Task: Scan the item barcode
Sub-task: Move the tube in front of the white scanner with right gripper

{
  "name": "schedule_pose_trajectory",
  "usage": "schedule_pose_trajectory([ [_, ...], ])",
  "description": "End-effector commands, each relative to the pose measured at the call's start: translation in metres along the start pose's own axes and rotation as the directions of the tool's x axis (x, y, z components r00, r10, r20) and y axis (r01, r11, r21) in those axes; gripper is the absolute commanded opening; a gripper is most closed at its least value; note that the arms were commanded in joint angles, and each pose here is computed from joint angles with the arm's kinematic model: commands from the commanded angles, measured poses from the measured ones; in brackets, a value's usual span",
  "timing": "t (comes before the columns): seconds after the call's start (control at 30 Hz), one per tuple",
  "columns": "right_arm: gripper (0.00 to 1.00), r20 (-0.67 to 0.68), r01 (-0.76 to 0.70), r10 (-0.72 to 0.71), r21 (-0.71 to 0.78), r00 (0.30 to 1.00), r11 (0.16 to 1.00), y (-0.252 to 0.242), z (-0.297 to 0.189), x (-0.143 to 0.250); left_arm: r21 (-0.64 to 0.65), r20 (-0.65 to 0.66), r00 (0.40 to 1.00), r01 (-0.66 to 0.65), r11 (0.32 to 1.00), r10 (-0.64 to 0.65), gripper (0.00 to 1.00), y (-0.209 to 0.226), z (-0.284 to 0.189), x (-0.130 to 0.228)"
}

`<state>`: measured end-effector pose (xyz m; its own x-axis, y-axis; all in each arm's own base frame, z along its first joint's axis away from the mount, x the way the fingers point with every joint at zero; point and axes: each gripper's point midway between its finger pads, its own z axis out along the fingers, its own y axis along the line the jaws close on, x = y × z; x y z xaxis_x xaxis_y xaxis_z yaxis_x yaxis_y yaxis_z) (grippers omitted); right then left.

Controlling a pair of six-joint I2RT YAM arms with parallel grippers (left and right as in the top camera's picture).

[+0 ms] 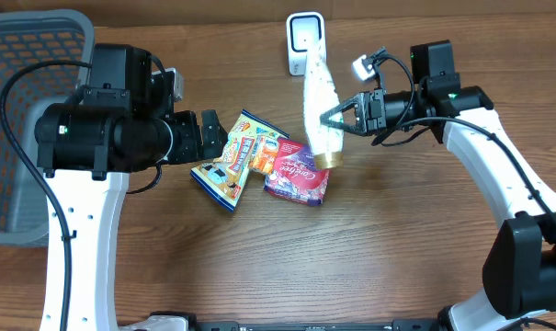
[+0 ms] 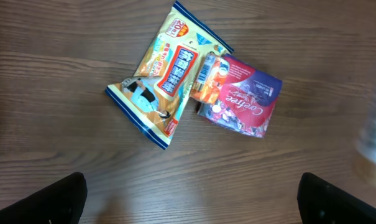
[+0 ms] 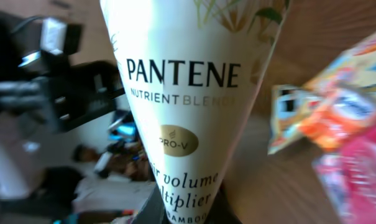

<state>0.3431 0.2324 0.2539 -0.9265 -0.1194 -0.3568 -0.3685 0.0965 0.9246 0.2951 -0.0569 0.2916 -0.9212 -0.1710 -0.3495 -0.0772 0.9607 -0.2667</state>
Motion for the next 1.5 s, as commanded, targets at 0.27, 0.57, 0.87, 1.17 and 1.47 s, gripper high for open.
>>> schedule_pose_trajectory([
  [0.27,0.04,-0.15,-0.085,0.055,-0.198,0.987,0.977,0.064,0.024,0.021,-0.016,0.012,1.0,-0.011,1.0,0.011,1.0,0.002,0.0,-0.002],
  [0.57,0.04,-0.146,0.003,-0.035,-0.215,0.989,0.977,0.069,0.029,0.018,-0.017,0.011,1.0,-0.01,1.0,0.011,1.0,0.002,0.0,-0.002],
  [0.87,0.04,-0.125,0.104,-0.135,-0.228,0.983,0.968,0.072,0.029,0.012,-0.017,0.011,1.0,-0.01,1.0,0.011,1.0,0.002,0.0,-0.002],
  [1.17,0.04,-0.101,0.211,-0.241,-0.24,0.965,0.948,0.076,0.029,0.007,-0.016,0.011,1.0,-0.01,1.0,0.011,1.0,0.002,0.0,-0.002],
  [1.47,0.04,0.192,0.074,-0.15,0.354,0.97,0.932,-0.017,0.023,-0.059,-0.017,0.011,1.0,-0.01,1.0,0.011,1.0,0.002,0.0,-0.002],
])
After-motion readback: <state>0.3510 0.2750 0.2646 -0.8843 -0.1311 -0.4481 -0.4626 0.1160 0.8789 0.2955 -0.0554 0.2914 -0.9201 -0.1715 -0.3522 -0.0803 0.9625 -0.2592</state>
